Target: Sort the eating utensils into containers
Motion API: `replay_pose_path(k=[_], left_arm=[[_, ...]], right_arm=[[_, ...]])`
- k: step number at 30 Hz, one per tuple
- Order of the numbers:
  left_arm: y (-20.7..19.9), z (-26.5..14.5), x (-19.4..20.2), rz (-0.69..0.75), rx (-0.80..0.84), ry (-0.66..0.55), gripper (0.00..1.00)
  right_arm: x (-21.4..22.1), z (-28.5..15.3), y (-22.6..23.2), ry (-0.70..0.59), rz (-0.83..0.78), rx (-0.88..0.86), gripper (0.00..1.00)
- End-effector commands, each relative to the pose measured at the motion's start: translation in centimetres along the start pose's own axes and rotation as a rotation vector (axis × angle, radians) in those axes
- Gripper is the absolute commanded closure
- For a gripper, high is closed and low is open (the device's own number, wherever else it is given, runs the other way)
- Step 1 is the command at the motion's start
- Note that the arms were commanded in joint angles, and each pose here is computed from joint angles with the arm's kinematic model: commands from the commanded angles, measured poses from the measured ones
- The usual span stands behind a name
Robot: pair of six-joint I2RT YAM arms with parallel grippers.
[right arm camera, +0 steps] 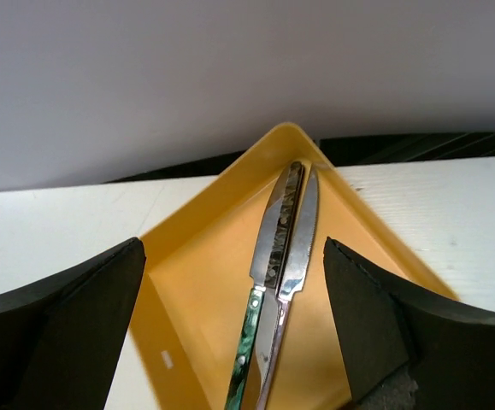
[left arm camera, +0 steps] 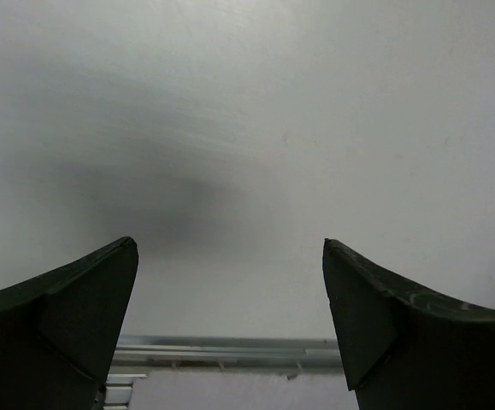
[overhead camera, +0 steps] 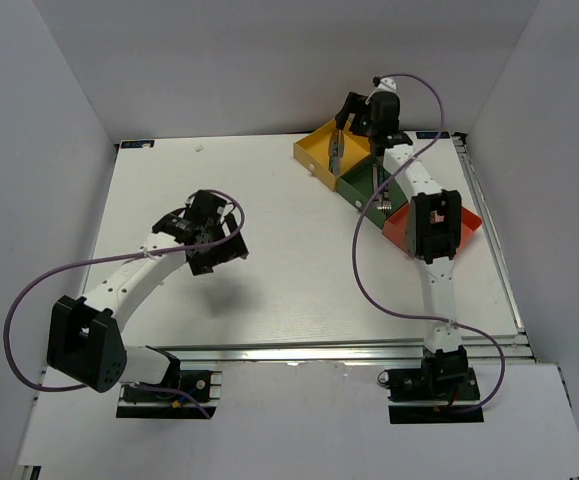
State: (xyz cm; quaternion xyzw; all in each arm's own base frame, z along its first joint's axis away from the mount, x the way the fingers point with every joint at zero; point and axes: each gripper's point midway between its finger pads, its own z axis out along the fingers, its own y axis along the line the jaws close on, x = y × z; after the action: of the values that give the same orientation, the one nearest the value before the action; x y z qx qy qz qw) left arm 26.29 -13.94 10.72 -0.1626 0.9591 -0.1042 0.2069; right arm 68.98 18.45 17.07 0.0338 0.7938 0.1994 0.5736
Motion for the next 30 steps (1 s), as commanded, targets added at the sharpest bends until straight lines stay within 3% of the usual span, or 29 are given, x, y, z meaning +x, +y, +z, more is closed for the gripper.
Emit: replay_pose_path(k=[1,2,4,5,7,8,10,11,12,13,18,22,30], left_arm=[[2.2,-2.9,-5.0,0.042,-0.160,-0.174,0.02],[2.7,-4.5,-7.9,0.030,-0.218,-0.264,0.02],[4.4,-6.7,-10.4,0.026,-0.298,-0.320,0.02],[4.1,-8.8,-12.8,0.010,-0.302,-0.387,0.02],[5.1,-11.8,-15.7,-0.004,-0.384,-0.504,0.02],[4.9,-14.2,-17.2,-0.028,-0.396,-0.570,0.02],[5.5,-16.1,-18.8,-0.065,-0.453,-0.651,0.02],[5.3,-17.4,-19.5,-0.083,-0.443,-0.690,0.02],[5.4,-18.4,-20.0,-0.098,-0.450,-0.723,0.02],[5.4,-19.2,-20.3,-0.106,-0.449,-0.746,0.02],[7.4,-24.1,-20.3,-0.159,-0.509,-0.872,0.02],[9.3,-25.6,-18.4,-0.175,-0.543,-0.908,0.02],[11.2,-21.7,-12.7,-0.143,-0.432,-0.805,0.02]], right_arm=[[-13.2,-7.8,3.5,-0.201,-0.054,0.027,0.11],[-13.5,-10.0,3.7,-0.176,-0.066,0.043,0.11],[-11.5,-12.9,2.7,-0.060,-0.081,0.109,0.11],[-13.0,-16.1,3.2,-0.066,-0.086,0.123,0.11],[-8.7,-19.2,1.3,0.092,-0.106,0.196,0.11],[-10.4,-22.6,1.6,0.065,-0.110,0.219,0.11],[-6.5,-26.0,0.0,0.186,-0.113,0.276,0.11],[-7.8,-29.2,0.9,0.152,-0.104,0.266,0.11],[-5.4,-30.4,0.2,0.209,-0.102,0.276,0.11],[-6.1,-33.5,1.0,0.188,-0.103,0.250,0.11],[-5.4,-41.2,1.0,0.170,-0.161,0.236,0.11],[-5.5,-47.6,2.0,0.110,-0.174,0.195,0.11],[0.3,-53.5,0.7,0.190,-0.161,0.187,0.11]])
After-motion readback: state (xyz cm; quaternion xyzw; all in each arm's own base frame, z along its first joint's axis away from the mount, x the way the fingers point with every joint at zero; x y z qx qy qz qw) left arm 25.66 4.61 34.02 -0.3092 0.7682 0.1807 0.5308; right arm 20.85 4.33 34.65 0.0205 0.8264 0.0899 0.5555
